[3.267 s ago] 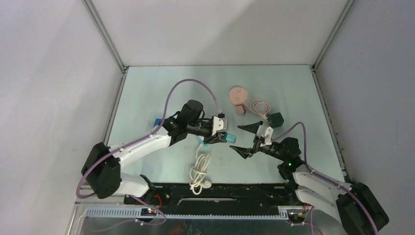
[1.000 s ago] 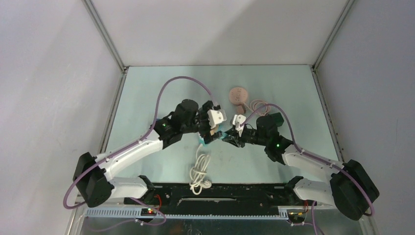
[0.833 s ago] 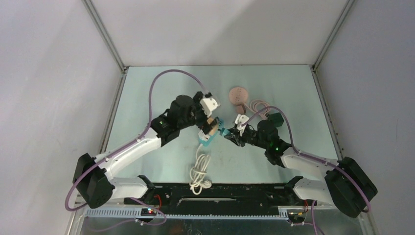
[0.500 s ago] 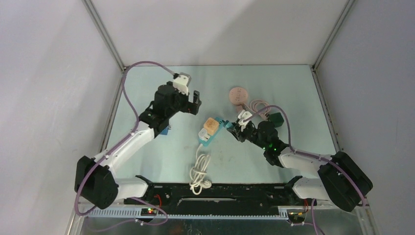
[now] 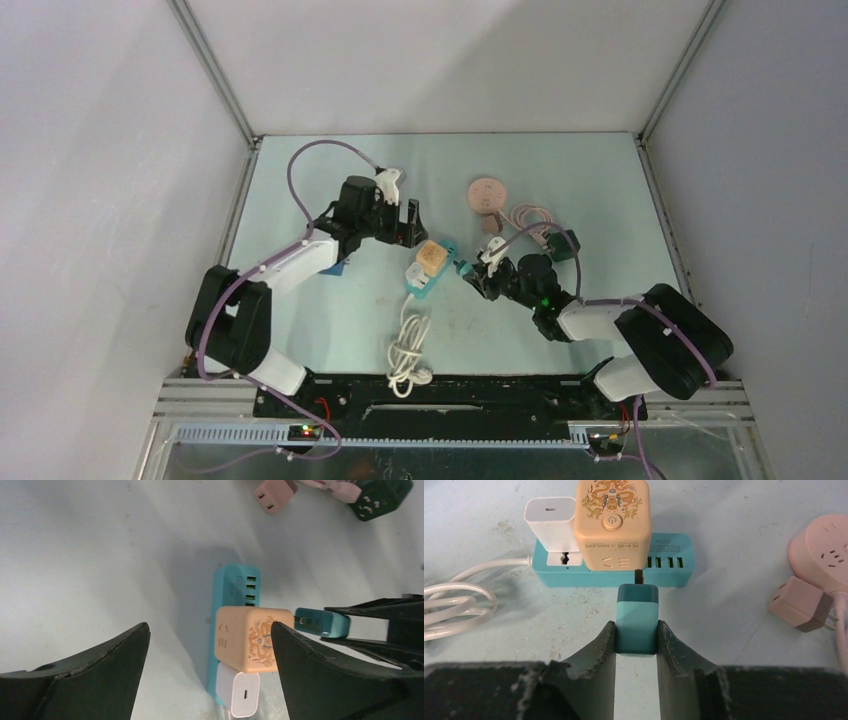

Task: Insert the plug
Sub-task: Insert the plug into the socket.

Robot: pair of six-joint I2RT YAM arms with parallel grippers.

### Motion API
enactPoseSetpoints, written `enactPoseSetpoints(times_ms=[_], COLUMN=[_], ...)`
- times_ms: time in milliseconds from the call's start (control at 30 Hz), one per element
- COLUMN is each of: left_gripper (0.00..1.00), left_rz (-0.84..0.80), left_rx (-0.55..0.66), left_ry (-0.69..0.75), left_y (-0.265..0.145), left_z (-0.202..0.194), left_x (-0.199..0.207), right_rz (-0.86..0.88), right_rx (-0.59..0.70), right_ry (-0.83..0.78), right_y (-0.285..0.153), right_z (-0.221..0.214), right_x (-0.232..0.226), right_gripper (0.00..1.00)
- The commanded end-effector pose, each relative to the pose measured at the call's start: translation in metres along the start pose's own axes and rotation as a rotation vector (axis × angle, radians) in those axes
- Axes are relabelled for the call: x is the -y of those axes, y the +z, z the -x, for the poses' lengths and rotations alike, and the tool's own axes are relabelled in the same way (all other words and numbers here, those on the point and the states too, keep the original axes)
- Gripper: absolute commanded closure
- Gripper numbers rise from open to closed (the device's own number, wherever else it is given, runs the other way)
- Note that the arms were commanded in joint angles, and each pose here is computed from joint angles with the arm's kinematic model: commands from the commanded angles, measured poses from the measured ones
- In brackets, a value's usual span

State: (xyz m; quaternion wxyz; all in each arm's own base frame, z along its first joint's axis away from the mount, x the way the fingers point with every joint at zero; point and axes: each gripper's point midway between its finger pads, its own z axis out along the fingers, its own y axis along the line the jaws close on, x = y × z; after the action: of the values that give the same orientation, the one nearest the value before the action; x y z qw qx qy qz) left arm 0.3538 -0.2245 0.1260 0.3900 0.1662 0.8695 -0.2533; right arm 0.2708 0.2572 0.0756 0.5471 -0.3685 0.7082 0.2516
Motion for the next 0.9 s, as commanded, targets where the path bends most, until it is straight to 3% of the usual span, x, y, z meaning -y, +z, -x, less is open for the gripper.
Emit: enactPoseSetpoints(times_ms=[0, 467, 867], left_gripper=[0.07, 0.24, 0.48], left_rz=[-0.144, -0.190, -0.195], left_rx=[0.054, 0.003, -0.048], left_ry=[-0.023, -0.070, -0.098], left_y=[0.004, 0.010, 0.013], left_z=[0.019, -0.009, -0.033], left_x=[0.027, 0.031, 0.029], right_rz=[0.029, 0.055, 0.042], right_rx=[0.092, 0.091, 0.112], right_ry=[0.002, 0.048, 0.063], right_y=[0.005, 0.019, 0.028], right_z=[0.020, 0.013, 0.018], right_x=[-0.004, -0.011, -0.009], right_gripper=[1.00, 1.00, 1.00])
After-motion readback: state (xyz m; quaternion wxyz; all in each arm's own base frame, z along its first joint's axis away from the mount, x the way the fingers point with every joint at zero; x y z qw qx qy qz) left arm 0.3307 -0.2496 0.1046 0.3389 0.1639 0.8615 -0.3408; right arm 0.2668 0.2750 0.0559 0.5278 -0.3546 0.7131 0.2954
